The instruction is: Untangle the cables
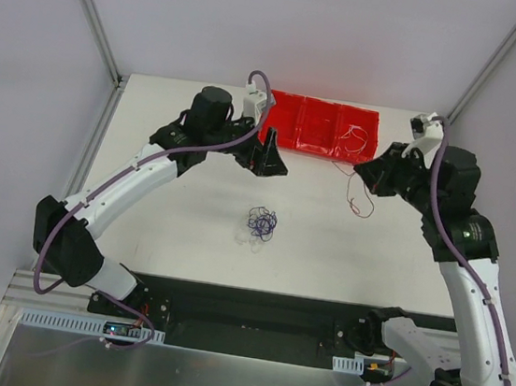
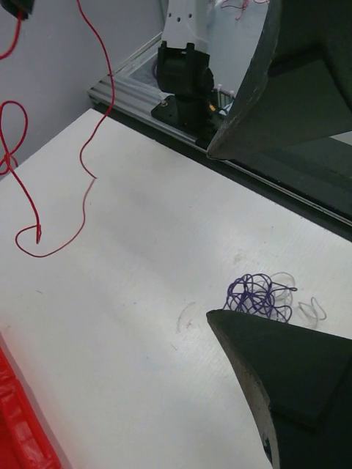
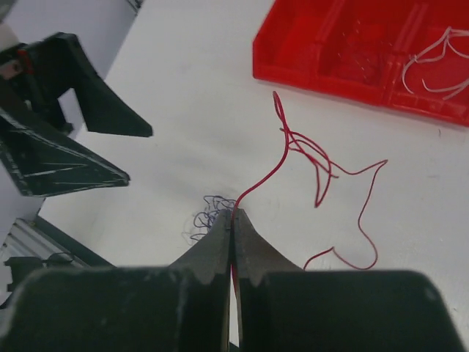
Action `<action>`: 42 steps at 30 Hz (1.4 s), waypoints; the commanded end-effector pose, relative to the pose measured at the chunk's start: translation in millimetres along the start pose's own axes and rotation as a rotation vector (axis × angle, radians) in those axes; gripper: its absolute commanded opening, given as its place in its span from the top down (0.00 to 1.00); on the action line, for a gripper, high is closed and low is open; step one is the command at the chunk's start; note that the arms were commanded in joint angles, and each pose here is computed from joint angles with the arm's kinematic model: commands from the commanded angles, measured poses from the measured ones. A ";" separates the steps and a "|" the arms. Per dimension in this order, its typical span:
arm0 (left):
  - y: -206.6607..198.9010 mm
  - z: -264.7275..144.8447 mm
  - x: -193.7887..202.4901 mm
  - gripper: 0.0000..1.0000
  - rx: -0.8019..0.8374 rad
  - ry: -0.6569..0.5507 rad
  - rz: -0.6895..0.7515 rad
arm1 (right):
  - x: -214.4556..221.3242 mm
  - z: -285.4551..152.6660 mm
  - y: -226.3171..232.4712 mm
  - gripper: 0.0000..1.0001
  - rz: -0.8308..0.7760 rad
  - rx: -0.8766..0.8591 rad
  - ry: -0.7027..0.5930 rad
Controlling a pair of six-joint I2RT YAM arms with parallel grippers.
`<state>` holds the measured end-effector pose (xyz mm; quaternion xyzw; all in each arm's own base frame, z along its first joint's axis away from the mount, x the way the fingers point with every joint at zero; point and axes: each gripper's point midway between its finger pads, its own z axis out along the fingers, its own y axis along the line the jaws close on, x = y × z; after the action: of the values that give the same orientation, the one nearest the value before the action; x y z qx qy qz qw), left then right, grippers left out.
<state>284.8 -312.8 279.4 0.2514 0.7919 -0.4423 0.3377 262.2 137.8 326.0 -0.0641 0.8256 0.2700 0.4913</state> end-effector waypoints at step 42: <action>-40.5 -15.5 34.7 1.00 0.094 -0.114 0.088 | -87.4 -102.7 1.7 0.99 -0.060 0.153 -0.499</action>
<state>228.3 -321.7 261.2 0.2711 0.7548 -0.4845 0.3492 215.9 92.8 449.2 -0.0036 0.6862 0.2573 0.6804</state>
